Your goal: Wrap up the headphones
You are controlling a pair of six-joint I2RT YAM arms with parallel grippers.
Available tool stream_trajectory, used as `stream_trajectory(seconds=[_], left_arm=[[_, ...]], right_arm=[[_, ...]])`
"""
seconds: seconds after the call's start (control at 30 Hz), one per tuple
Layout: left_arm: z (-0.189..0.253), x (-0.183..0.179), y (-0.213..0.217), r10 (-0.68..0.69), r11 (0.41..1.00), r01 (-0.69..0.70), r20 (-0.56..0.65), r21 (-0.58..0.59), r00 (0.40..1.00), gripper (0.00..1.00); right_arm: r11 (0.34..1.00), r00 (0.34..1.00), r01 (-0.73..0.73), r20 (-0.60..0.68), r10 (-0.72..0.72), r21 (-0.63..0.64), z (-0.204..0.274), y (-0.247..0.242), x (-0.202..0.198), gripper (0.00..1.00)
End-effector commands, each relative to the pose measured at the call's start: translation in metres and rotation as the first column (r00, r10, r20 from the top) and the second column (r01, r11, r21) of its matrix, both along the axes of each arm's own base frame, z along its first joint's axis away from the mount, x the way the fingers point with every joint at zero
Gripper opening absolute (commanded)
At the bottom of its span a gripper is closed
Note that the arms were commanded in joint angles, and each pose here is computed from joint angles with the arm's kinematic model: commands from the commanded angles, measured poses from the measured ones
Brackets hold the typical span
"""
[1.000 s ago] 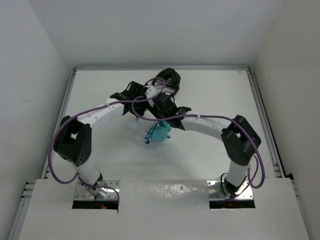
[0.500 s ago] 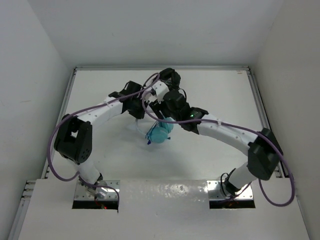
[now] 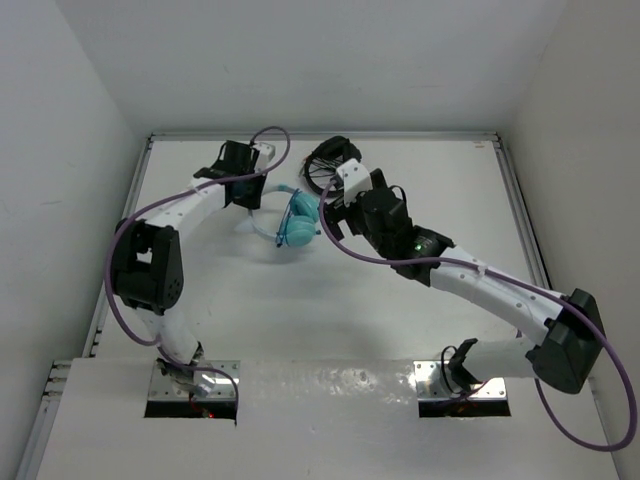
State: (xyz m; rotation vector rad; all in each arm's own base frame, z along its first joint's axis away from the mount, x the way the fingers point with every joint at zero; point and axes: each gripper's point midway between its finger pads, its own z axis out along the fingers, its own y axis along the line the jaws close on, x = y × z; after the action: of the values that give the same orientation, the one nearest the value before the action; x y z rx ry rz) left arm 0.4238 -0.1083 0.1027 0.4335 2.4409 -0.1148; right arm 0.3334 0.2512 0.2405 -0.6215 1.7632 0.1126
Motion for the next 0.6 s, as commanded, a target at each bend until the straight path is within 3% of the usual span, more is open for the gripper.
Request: stream_trajectory(seconds=[0.0, 0.37, 0.57], left_arm=[[0.04, 0.038, 0.003, 0.06, 0.996, -0.05, 0.143, -0.072, 0.988, 0.0], [0.051, 0.097, 0.102, 0.32, 0.946, -0.299, 0.202, -0.127, 0.926, 0.0], [0.046, 0.139, 0.188, 0.509, 0.861, -0.489, 0.232, -0.138, 0.829, 0.0]], right_arm=[[0.997, 0.997, 0.071, 0.028, -0.071, 0.021, 0.008, -0.017, -0.001, 0.99], [0.992, 0.992, 0.127, -0.005, -0.127, -0.02, -0.019, -0.04, -0.002, 0.99], [0.988, 0.988, 0.152, -0.022, -0.153, -0.04, -0.029, -0.046, 0.001, 0.99]])
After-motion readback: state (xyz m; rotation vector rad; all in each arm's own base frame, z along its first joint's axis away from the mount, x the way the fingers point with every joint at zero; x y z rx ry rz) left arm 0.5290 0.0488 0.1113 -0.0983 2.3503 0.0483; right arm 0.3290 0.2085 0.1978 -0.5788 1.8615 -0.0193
